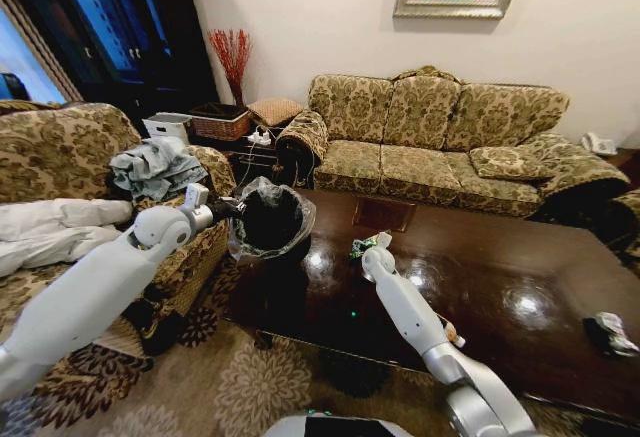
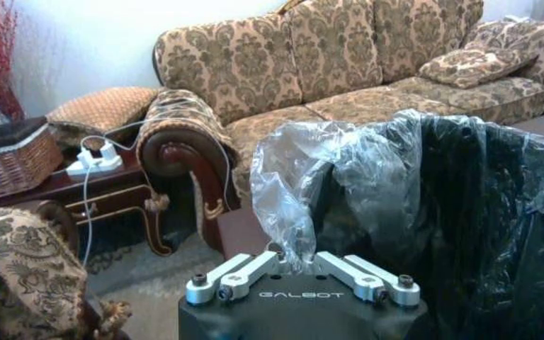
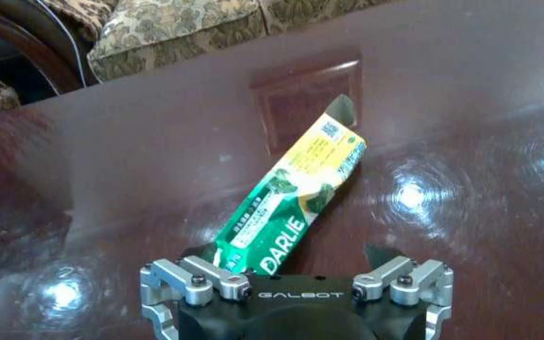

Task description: Move to the front of the table and place the trash on the table into the trash bin.

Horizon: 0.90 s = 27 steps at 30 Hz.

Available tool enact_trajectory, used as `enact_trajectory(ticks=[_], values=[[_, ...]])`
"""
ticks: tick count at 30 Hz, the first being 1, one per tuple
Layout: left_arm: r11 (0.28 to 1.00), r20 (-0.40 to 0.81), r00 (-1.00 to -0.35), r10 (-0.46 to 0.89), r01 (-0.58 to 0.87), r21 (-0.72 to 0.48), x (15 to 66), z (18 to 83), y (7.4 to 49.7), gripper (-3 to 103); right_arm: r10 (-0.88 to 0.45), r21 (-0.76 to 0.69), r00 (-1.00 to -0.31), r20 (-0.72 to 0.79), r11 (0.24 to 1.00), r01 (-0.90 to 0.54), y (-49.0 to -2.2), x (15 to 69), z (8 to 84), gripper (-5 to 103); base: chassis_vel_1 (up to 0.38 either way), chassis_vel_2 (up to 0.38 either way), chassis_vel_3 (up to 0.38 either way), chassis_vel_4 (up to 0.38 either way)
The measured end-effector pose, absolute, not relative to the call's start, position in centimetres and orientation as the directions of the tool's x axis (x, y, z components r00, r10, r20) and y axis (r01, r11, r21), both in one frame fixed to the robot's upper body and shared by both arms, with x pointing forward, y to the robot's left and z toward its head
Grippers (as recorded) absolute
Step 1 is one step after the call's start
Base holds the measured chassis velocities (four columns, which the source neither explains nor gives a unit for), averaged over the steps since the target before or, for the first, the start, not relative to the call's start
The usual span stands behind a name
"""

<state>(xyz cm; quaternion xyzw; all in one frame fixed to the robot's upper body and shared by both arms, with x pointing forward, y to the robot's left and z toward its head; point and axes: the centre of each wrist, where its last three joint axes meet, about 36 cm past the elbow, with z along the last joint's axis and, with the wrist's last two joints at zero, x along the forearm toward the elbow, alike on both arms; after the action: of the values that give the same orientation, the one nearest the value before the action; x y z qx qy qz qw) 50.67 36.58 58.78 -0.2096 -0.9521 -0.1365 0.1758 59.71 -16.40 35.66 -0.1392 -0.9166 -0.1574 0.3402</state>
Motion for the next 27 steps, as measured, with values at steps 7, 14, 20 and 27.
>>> enact_trajectory(ticks=[7,14,20,27], values=[[0.874,0.391,-0.851,0.351,0.448,0.189,50.6,58.8,36.5,2,0.118,0.206,-0.754,0.647,0.924,0.322,-16.0,60.1,34.5,100,0.000,0.000,0.000,0.000],[0.878,0.386,-0.857,0.343,0.438,0.193,50.7,59.1,37.1,2,0.097,0.225,-0.757,0.646,0.924,0.310,-16.2,59.9,34.4,97,0.000,0.000,0.000,0.000],[0.880,0.378,-0.859,0.345,0.436,0.188,50.8,59.1,37.3,2,0.102,0.234,-0.758,0.644,0.918,0.322,-16.7,59.6,34.7,82,0.000,0.000,0.000,0.000],[0.893,0.354,-0.874,0.332,0.412,0.181,51.6,59.7,38.4,2,0.110,0.247,-0.766,0.633,0.909,0.334,-18.1,59.2,35.2,61,0.000,0.000,0.000,0.000]])
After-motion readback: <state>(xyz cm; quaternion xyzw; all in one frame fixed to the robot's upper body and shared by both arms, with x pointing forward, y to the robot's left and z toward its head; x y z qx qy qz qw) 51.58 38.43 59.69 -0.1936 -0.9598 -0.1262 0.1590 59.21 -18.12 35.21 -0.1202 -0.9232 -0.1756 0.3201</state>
